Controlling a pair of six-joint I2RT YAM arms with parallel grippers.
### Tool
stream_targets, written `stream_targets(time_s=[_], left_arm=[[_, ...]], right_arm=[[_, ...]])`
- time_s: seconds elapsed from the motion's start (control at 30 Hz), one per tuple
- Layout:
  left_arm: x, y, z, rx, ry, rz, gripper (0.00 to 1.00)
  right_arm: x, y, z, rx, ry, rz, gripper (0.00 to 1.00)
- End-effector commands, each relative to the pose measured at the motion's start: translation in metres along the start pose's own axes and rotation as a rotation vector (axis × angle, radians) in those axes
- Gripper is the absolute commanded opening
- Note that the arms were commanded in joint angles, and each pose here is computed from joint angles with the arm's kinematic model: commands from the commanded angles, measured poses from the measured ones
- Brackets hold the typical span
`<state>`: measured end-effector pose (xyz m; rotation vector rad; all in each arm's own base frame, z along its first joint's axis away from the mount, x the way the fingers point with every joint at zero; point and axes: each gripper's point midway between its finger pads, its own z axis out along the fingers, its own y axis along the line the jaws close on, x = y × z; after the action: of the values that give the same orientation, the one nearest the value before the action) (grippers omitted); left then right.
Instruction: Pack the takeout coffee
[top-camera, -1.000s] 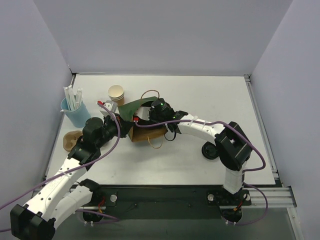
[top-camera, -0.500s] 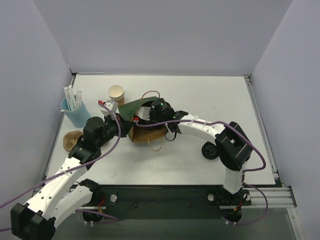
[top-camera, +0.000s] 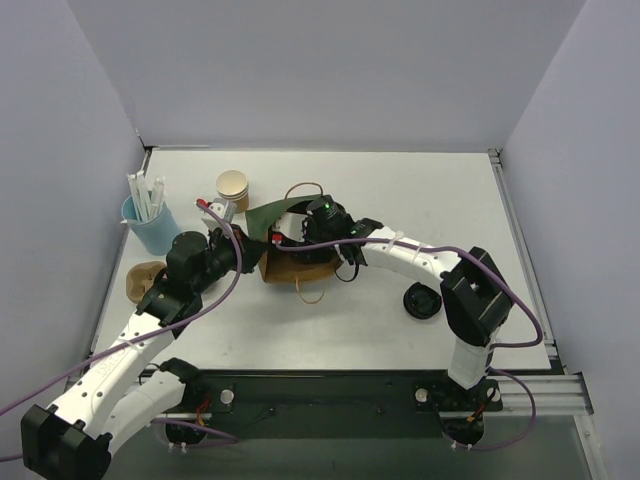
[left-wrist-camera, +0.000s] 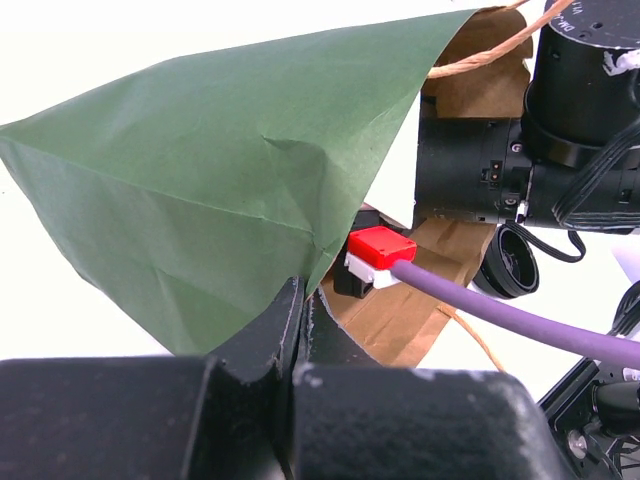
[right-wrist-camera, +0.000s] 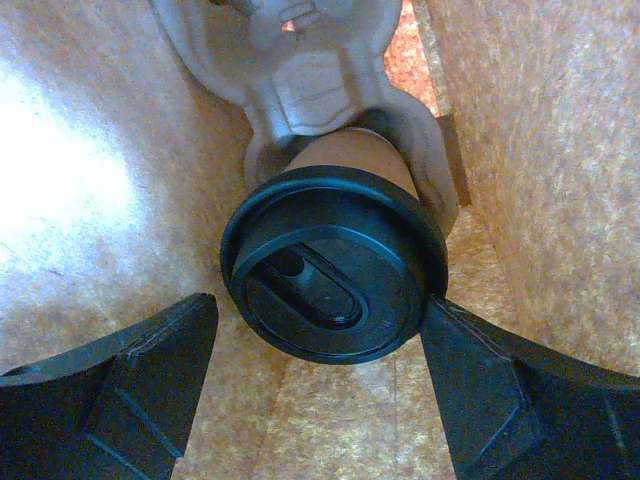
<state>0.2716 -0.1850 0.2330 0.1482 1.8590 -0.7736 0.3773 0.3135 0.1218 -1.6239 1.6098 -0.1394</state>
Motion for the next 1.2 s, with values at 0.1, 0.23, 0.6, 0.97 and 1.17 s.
stream_targets(time_s=[0.1,0.23,0.6,0.97,1.17], left_arm=[[-0.014,-0.012,-0.004,0.032,-0.015,0.021,0.00],[-0.015,-0.012,-0.004,0.033,-0.016,0.020,0.00],[-0.017,-0.014,-0.006,0.033,-0.014,0.020,0.00],[-0.020,-0.016,-0.005,0.039,-0.015,0.016,0.00],[-0.019,-0.015,-0.003,0.036,-0.011,0.013,0.00]], right_arm=[[-0.016,-0.033,-0.024,0.065,-0.028,0.075,0.83],[-0.019,-0.035,-0.025,0.071,-0.035,0.091,0.82],[-0.023,-0.040,-0.035,0.086,-0.049,0.125,0.95],[-0.026,-0.044,-0.048,0.101,-0.069,0.139,0.88],[-0.025,-0.040,-0.053,0.087,-0.081,0.134,0.83]])
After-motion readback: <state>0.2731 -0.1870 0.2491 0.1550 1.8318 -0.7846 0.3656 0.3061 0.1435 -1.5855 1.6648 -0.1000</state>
